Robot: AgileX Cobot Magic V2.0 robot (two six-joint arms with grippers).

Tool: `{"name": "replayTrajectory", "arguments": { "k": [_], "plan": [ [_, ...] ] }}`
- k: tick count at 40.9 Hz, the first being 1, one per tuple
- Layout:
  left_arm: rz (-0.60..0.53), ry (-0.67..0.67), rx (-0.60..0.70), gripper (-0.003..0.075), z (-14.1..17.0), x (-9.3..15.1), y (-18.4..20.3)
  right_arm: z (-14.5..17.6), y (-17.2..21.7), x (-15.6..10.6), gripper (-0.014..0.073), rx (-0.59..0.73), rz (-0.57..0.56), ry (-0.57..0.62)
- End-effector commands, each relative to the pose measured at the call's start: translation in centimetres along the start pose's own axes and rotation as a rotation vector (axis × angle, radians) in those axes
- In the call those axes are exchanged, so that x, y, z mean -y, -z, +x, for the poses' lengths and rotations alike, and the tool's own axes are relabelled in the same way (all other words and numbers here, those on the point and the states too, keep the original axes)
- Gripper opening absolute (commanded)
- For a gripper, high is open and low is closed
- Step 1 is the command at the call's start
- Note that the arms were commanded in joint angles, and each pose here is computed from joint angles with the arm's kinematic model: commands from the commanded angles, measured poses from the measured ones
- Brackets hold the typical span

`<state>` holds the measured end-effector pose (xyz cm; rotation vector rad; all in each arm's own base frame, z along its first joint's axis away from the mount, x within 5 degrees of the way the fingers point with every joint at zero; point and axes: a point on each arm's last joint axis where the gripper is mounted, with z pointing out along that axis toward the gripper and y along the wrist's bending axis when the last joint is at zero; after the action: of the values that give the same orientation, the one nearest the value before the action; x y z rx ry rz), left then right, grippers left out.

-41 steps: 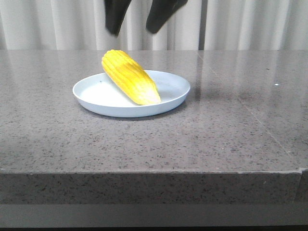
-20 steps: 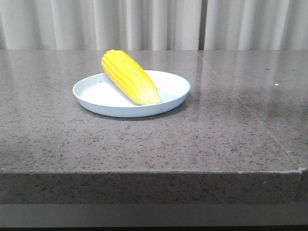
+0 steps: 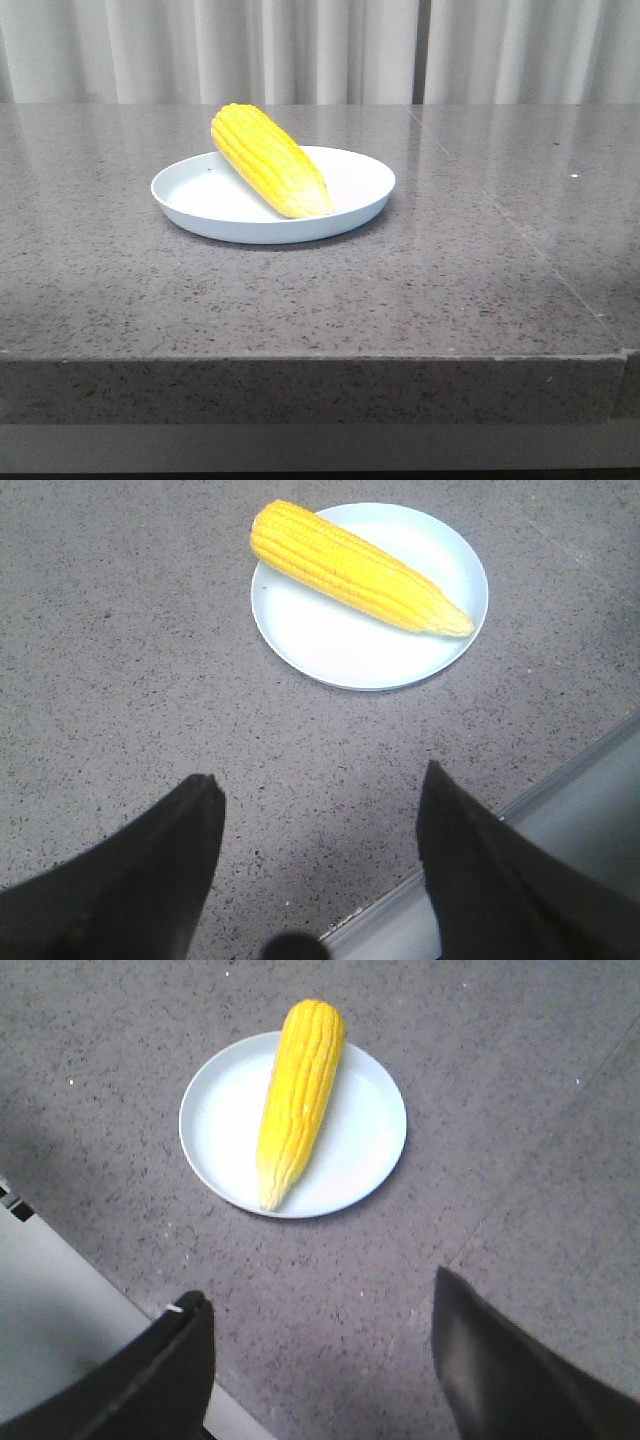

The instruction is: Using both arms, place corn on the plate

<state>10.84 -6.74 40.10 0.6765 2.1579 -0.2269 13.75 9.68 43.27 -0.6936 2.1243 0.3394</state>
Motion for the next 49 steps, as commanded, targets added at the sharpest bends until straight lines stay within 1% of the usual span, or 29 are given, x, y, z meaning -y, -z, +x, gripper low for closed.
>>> {"name": "replayTrajectory", "arguments": {
  "k": [1, 9, 16, 22, 29, 32, 35, 39, 44, 47, 49],
  "plan": [
    [0.003, 0.006, 0.084, 0.0421, -1.1, 0.0, 0.6, 1.1, 1.8, 0.2, 0.0489, 0.105, 0.019, 0.014],
    [0.003, 0.006, 0.084, 0.0421, -1.1, 0.0, 0.6, 5.7, 3.9, 0.0, 0.0489, 0.132, 0.019, 0.013],
    [0.003, 0.006, 0.084, 0.0421, -1.1, 0.0, 0.6, 8.1, 5.3, -0.1, 0.0489, 0.173, 0.020, 0.014],
    [0.003, 0.006, 0.084, 0.0421, -1.1, 0.0, 0.6, 8.7, 6.1, -0.1, 0.0489, 0.206, 0.021, 0.014],
    [0.003, 0.006, 0.082, 0.0417, -1.1, 0.0, 0.6, 8.7, 6.2, -0.1, 0.0488, 0.207, 0.021, 0.014],
    [0.005, 0.007, 0.075, 0.0385, -1.0, 0.0, 0.6, 8.7, 6.2, -0.1, 0.0467, 0.207, 0.021, 0.014],
    [0.005, 0.007, 0.062, 0.0316, -0.9, 0.0, 0.6, 8.7, 6.2, -0.1, 0.0397, 0.207, 0.021, 0.014],
    [0.004, 0.007, 0.041, 0.0207, -0.7, 0.0, 0.6, 8.7, 6.2, -0.1, 0.0230, 0.207, 0.021, 0.014],
    [0.004, 0.007, 0.031, 0.0080, -0.6, 0.0, 0.6, 8.7, 6.2, -0.1, 0.0048, 0.207, 0.021, 0.014],
    [0.004, 0.007, 0.031, 0.0013, -0.6, 0.0, 0.6, 8.7, 6.2, -0.1, -0.0043, 0.207, 0.021, 0.014],
    [0.004, 0.007, 0.031, -0.0022, -0.6, 0.0, 0.6, 8.7, 6.2, -0.1, -0.0087, 0.207, 0.021, 0.014]
  ]
}}
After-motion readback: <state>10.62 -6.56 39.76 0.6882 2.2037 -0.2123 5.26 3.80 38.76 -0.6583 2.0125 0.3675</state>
